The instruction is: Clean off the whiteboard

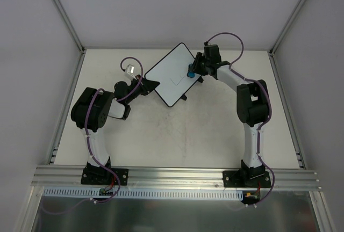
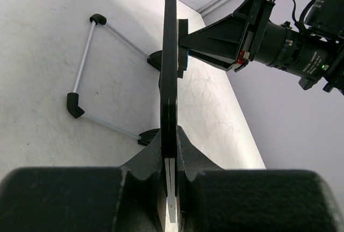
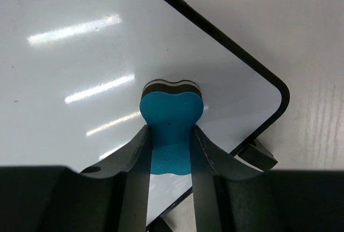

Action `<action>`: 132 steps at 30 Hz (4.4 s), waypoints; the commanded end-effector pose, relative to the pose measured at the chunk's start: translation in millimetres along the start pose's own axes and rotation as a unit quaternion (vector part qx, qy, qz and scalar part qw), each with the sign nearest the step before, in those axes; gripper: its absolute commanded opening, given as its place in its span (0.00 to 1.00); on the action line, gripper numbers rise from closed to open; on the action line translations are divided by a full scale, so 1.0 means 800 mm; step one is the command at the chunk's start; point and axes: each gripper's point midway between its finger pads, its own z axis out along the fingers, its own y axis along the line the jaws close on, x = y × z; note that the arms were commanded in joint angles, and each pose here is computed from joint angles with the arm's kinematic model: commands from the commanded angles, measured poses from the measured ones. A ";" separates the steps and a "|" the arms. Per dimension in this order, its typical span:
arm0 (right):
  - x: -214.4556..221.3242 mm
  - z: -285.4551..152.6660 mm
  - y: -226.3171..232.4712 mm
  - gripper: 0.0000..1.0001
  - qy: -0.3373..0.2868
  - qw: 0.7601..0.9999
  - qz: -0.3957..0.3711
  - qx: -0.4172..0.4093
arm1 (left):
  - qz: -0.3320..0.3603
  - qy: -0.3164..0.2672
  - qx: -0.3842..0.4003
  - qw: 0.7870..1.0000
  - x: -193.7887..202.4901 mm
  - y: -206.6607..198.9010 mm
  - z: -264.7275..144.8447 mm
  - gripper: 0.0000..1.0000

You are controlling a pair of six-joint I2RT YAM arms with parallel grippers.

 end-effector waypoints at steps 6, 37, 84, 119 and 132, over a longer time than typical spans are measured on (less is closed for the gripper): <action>0.069 -0.004 0.050 0.00 0.049 0.991 -0.123 -0.019 | 0.082 -0.049 0.121 0.988 -0.027 -0.071 -0.008 0.00; 0.128 -0.038 0.161 0.00 0.034 0.946 -0.302 -0.113 | 0.079 -0.042 0.120 0.989 -0.025 -0.073 -0.004 0.00; 0.045 -0.054 -0.045 0.00 -0.107 0.988 0.036 0.105 | 0.067 -0.046 0.125 0.989 -0.026 -0.076 -0.005 0.00; 0.195 -0.206 -0.055 0.00 0.125 0.948 -0.194 0.218 | 0.068 -0.052 0.128 0.988 -0.029 -0.080 -0.008 0.00; 0.243 -0.183 -0.057 0.31 0.167 0.949 -0.190 0.191 | 0.071 -0.053 0.126 0.988 -0.029 -0.080 -0.010 0.00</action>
